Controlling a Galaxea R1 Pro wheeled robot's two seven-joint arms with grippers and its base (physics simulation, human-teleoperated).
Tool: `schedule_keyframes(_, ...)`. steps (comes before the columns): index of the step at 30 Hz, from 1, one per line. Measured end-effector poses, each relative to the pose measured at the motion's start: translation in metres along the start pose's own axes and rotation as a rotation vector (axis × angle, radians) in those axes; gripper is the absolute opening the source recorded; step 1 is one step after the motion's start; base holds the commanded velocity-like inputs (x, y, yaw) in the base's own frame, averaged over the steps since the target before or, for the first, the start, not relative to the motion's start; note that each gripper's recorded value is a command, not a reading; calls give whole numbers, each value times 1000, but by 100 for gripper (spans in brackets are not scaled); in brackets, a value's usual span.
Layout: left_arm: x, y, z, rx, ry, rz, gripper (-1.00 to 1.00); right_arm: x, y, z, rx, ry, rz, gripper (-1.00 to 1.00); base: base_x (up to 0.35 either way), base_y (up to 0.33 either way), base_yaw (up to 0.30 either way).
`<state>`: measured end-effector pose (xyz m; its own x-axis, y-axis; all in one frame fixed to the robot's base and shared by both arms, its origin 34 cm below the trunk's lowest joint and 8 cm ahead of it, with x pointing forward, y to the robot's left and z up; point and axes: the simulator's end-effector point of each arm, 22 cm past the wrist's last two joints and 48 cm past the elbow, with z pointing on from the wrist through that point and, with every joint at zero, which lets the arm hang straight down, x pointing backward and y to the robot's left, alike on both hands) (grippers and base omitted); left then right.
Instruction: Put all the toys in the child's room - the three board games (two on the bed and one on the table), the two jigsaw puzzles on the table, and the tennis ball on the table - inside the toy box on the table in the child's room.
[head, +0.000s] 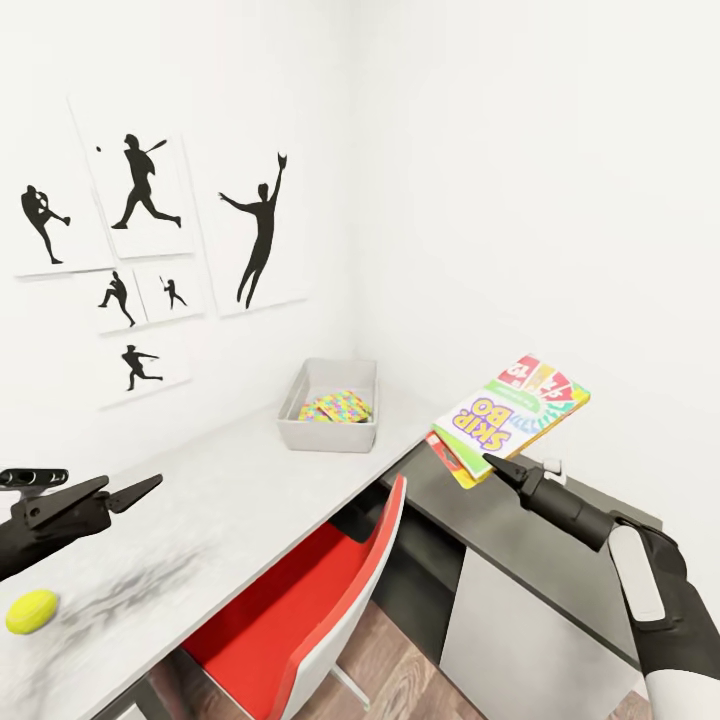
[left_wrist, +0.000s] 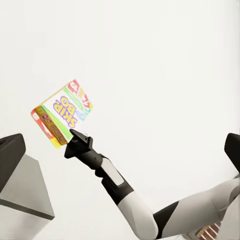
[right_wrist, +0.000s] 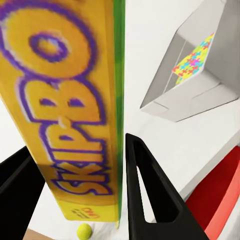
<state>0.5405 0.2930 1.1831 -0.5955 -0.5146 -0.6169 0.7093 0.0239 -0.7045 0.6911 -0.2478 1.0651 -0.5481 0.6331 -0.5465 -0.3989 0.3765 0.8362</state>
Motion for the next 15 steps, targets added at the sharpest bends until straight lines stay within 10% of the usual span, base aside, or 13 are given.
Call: schedule_keyframes(15, -6, -8, 3, -4, 0, -2, 100, -5, 9, -1, 1, 2, 3, -100, 1, 0, 0)
